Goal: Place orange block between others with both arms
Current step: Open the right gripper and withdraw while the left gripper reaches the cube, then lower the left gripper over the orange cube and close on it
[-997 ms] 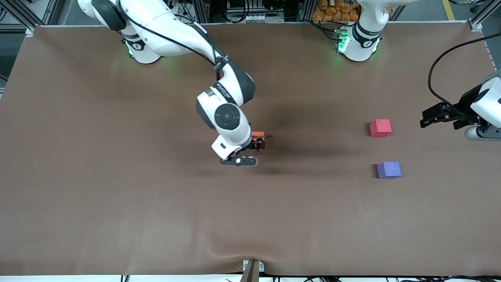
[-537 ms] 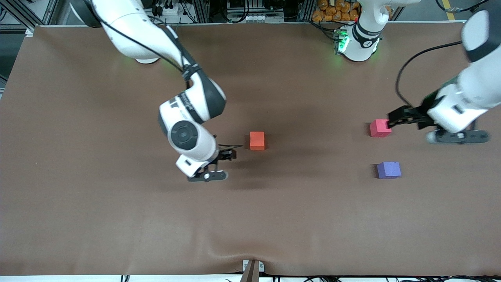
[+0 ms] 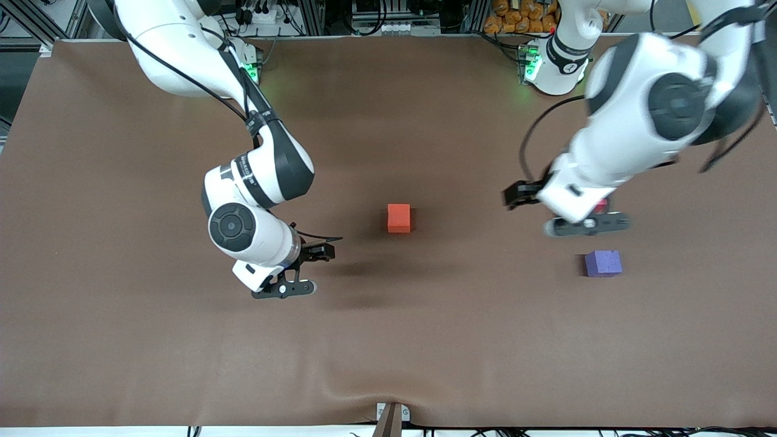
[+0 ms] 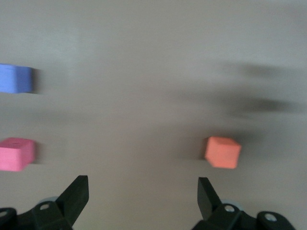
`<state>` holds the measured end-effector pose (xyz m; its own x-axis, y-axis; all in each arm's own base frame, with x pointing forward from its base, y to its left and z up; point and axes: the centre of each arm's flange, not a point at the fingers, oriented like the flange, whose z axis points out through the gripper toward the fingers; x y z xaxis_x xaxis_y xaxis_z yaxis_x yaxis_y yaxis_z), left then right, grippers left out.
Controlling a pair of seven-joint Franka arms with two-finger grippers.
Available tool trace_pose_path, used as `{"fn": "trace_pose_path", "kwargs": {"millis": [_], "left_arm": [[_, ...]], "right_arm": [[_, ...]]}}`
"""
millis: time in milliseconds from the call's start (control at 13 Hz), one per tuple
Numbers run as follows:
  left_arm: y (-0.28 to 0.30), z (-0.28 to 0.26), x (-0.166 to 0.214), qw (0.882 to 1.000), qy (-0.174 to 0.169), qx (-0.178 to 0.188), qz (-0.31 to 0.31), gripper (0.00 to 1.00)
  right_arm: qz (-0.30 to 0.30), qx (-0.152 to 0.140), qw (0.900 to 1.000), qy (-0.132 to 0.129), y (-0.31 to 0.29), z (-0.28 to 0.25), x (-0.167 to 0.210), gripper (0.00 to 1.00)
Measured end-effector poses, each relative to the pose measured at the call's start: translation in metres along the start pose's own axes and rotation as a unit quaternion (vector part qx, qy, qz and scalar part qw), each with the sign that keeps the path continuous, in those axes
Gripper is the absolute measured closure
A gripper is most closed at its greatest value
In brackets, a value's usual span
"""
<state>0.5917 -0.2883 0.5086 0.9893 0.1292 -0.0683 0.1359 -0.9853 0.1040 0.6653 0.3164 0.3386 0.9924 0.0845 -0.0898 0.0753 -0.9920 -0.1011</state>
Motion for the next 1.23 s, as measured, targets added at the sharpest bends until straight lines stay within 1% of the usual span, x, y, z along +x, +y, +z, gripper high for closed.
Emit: {"fn": "trace_pose_path", "kwargs": {"millis": [230,460,690,997,1227], "left_arm": [[0.049,0.040,-0.006,1.000,0.008,-0.007,-0.018,0.00],[0.077,0.082,-0.006,0.999,0.013,-0.013,-0.029,0.00],[0.105,0.119,-0.016,0.999,0.013,-0.015,-0.038,0.00],[0.115,0.125,-0.020,0.999,0.015,-0.017,-0.040,0.00],[0.116,0.131,-0.018,0.999,0.019,-0.020,-0.041,0.00]], "right_arm": [[0.000,0.000,1.000,0.000,0.000,0.000,0.000,0.00],[0.002,0.000,1.000,0.000,0.003,0.000,0.001,0.00],[-0.003,0.001,1.000,0.002,0.019,-0.003,0.007,0.00],[-0.004,0.002,1.000,0.004,0.047,-0.006,0.016,0.00],[-0.022,0.004,1.000,0.008,0.083,-0.011,0.026,0.00]]}}
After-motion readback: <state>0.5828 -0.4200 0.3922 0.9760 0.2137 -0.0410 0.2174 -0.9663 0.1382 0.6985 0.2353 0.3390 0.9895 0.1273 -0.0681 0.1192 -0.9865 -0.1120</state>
